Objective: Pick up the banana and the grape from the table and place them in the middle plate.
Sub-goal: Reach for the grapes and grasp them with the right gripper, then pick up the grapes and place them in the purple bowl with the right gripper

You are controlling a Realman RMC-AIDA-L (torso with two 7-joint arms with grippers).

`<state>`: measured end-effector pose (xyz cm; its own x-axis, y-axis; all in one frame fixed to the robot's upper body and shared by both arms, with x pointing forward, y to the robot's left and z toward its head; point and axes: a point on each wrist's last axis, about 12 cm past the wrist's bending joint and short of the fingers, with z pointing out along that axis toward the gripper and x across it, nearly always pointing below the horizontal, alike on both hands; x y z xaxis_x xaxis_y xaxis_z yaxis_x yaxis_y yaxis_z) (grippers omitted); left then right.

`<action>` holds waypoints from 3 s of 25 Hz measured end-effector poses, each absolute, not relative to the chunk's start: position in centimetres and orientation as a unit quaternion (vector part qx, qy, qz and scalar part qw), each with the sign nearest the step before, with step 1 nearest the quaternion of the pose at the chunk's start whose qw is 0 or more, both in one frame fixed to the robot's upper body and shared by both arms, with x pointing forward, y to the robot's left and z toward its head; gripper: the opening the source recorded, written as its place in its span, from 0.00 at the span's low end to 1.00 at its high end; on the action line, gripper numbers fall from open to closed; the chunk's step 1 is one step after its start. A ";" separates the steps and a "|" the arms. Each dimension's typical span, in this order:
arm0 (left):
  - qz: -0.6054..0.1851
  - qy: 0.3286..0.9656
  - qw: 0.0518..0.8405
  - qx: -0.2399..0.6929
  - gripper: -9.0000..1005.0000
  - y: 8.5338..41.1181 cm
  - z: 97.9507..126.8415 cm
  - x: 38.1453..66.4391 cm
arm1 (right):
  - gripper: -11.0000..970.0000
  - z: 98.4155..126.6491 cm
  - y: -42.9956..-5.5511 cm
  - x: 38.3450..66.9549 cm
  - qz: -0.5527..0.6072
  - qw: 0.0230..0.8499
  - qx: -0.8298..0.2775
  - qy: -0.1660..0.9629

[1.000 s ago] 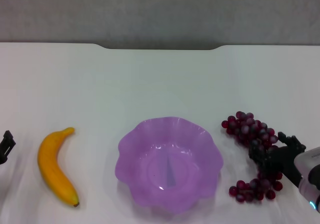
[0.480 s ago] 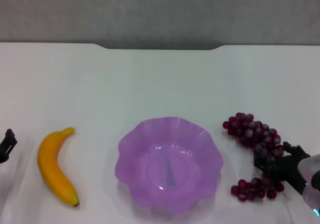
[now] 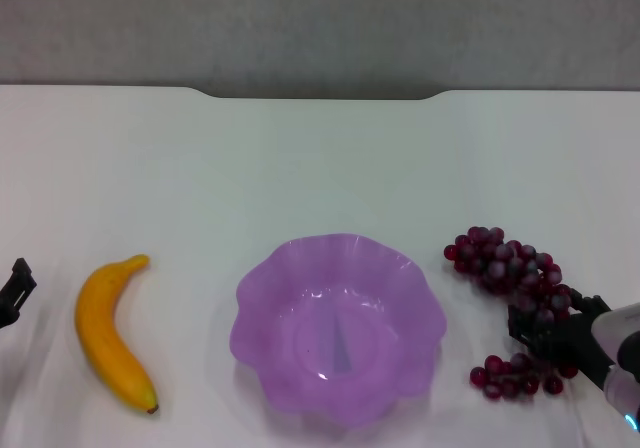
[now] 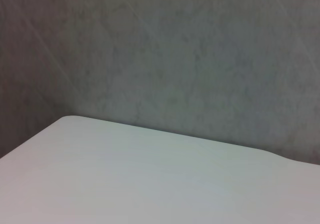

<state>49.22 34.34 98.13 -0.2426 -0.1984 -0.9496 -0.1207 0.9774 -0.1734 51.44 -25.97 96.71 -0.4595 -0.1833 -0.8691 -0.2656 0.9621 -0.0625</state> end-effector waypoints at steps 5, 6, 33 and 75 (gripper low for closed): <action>-0.032 0.787 0.607 -0.104 0.84 34.4 98.1 49.2 | 0.78 96.8 -25.8 51.6 0.038 0.506 -0.148 0.849; -0.032 0.787 0.607 -0.104 0.84 34.4 98.1 49.2 | 0.78 96.9 -25.7 51.6 0.036 0.507 -0.155 0.847; -0.032 0.787 0.607 -0.108 0.84 34.4 98.1 49.0 | 0.51 97.7 -26.1 50.3 0.041 0.574 -0.161 0.802; -0.024 0.788 0.604 -0.115 0.84 35.0 97.9 48.5 | 0.45 101.9 -23.7 52.8 0.058 0.682 -0.232 0.691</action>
<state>48.51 34.96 97.87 -0.2442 -0.2107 -0.9466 -0.1526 0.9723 -0.1770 52.82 -23.69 101.93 0.0379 -0.2417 -0.9696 -0.4005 0.8853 -0.2363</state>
